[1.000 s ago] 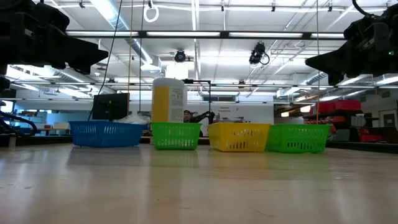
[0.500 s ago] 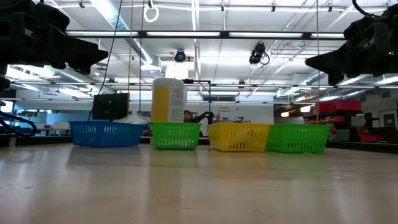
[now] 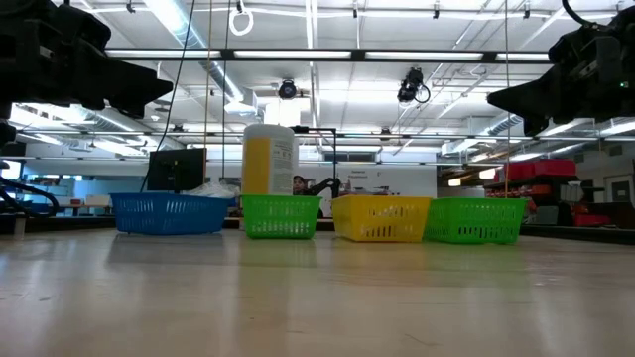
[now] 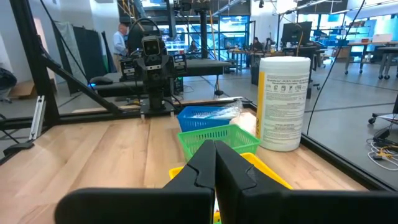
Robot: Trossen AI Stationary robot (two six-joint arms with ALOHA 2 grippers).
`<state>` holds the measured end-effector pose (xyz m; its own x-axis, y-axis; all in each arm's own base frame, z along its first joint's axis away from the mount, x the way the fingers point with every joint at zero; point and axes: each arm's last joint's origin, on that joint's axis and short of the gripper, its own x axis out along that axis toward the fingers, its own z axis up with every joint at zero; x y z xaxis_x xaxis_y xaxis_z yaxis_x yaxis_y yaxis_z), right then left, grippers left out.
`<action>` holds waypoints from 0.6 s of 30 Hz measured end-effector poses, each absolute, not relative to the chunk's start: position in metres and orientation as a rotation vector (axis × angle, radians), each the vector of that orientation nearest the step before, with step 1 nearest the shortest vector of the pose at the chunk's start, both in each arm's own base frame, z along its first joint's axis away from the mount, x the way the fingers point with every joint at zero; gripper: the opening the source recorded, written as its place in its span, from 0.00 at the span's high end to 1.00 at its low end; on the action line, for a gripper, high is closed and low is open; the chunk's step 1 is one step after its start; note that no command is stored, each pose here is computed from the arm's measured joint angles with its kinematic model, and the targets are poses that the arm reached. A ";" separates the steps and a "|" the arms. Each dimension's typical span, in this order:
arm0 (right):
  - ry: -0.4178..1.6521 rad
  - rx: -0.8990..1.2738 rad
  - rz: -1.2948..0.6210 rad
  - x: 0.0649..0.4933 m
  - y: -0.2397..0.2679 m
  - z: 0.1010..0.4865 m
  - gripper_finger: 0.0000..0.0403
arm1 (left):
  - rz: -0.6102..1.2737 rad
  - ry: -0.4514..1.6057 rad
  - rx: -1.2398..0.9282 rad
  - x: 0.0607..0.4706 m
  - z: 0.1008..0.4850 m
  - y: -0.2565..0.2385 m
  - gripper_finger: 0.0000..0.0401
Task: Pick & Place Travel size toiletries
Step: Return to Home Position
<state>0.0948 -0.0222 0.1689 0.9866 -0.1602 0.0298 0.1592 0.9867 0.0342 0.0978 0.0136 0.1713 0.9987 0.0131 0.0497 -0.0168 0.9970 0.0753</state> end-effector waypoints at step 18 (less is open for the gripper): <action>-0.033 0.032 -0.161 0.095 -0.022 0.169 0.99 | 0.015 -0.049 0.076 0.098 0.171 0.014 0.52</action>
<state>0.0948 -0.0222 0.1689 0.9866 -0.1603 0.0298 0.1593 0.9866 0.0342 0.0978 0.0137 0.1713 0.9987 0.0134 0.0497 -0.0172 0.9970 0.0756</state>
